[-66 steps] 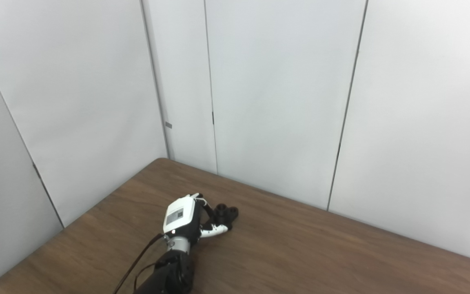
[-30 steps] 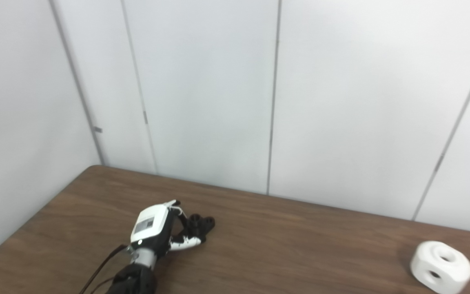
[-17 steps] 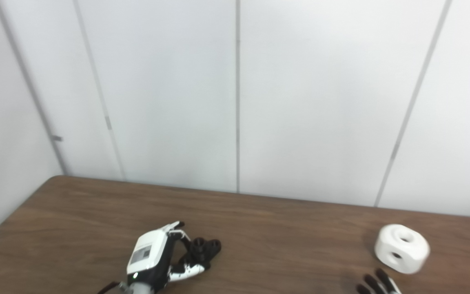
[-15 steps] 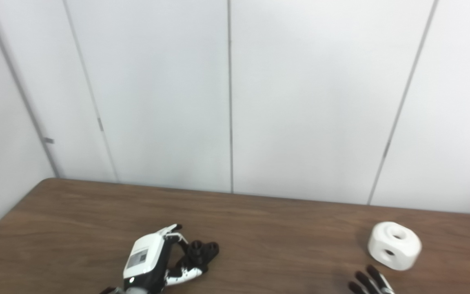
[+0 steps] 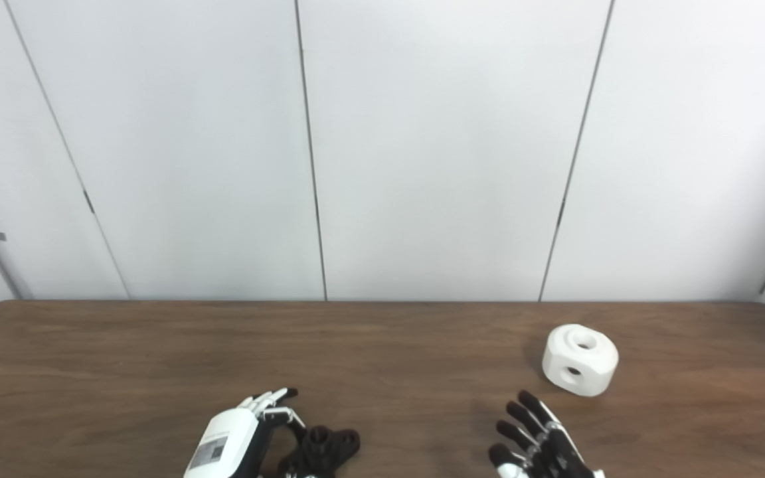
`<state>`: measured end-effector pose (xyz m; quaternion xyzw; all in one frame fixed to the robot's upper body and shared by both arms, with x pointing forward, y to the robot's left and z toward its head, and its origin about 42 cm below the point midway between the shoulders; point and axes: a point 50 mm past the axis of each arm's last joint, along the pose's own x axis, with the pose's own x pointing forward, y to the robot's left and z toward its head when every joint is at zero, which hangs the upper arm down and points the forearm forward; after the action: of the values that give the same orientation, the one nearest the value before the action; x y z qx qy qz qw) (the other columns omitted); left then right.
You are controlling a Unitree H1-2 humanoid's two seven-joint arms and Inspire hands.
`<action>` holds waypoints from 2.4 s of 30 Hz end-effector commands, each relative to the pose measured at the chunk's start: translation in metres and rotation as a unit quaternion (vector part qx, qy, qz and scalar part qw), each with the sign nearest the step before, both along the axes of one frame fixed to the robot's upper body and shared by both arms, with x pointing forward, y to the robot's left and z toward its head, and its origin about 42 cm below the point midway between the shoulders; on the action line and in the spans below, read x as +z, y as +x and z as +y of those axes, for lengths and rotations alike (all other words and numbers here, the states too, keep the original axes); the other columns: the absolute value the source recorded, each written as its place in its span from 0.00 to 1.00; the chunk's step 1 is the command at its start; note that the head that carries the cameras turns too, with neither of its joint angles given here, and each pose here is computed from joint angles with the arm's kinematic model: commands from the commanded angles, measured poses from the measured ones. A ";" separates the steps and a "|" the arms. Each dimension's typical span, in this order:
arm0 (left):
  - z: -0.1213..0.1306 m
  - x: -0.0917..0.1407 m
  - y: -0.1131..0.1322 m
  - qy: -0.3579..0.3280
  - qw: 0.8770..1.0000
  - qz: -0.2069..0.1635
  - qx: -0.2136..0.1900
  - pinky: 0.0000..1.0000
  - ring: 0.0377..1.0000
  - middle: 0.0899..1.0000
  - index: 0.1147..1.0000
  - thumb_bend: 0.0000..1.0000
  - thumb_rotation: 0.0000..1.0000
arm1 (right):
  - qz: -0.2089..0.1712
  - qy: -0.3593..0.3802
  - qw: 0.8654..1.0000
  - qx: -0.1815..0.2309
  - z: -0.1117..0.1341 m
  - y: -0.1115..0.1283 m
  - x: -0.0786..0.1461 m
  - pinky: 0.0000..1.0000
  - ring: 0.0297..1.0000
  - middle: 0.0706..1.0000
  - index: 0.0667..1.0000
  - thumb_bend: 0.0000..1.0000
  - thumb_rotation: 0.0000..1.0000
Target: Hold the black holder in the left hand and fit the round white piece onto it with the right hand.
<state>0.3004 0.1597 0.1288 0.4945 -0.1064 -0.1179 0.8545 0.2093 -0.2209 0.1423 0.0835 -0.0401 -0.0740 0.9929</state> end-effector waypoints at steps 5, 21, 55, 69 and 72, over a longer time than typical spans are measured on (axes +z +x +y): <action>-0.015 -0.007 -0.022 0.008 0.995 0.043 -0.090 1.00 0.91 0.87 0.42 0.52 0.05 | 0.029 0.031 0.998 -0.036 0.016 -0.043 -0.007 0.62 0.78 0.82 0.82 0.54 0.31; 0.004 0.000 -0.022 -0.002 0.992 0.049 -0.118 1.00 0.93 0.87 0.41 0.52 0.05 | -0.059 -0.056 0.994 -0.074 -0.010 -0.043 0.050 0.62 0.78 0.78 0.82 0.64 0.39; 0.048 0.010 0.002 -0.011 0.990 0.048 -0.130 1.00 0.94 0.89 0.41 0.51 0.05 | 0.118 -0.506 0.845 -0.123 -0.149 0.090 0.103 0.76 1.00 1.00 0.94 1.00 0.63; 0.049 0.004 -0.002 -0.024 0.990 0.045 -0.129 1.00 0.93 0.87 0.41 0.51 0.05 | 0.171 -0.543 0.820 -0.060 -0.154 0.135 0.072 0.87 1.00 1.00 0.90 1.00 0.62; 0.049 0.003 -0.002 -0.025 0.990 0.047 -0.129 1.00 0.93 0.87 0.41 0.51 0.05 | 0.173 -0.543 0.819 -0.060 -0.153 0.140 0.071 0.91 1.00 1.00 0.90 1.00 0.60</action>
<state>0.2972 0.2052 0.1319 0.4435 -0.1304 -0.2468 0.8517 0.3425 -0.3740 0.2015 -0.4819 0.1141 -0.1069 0.8622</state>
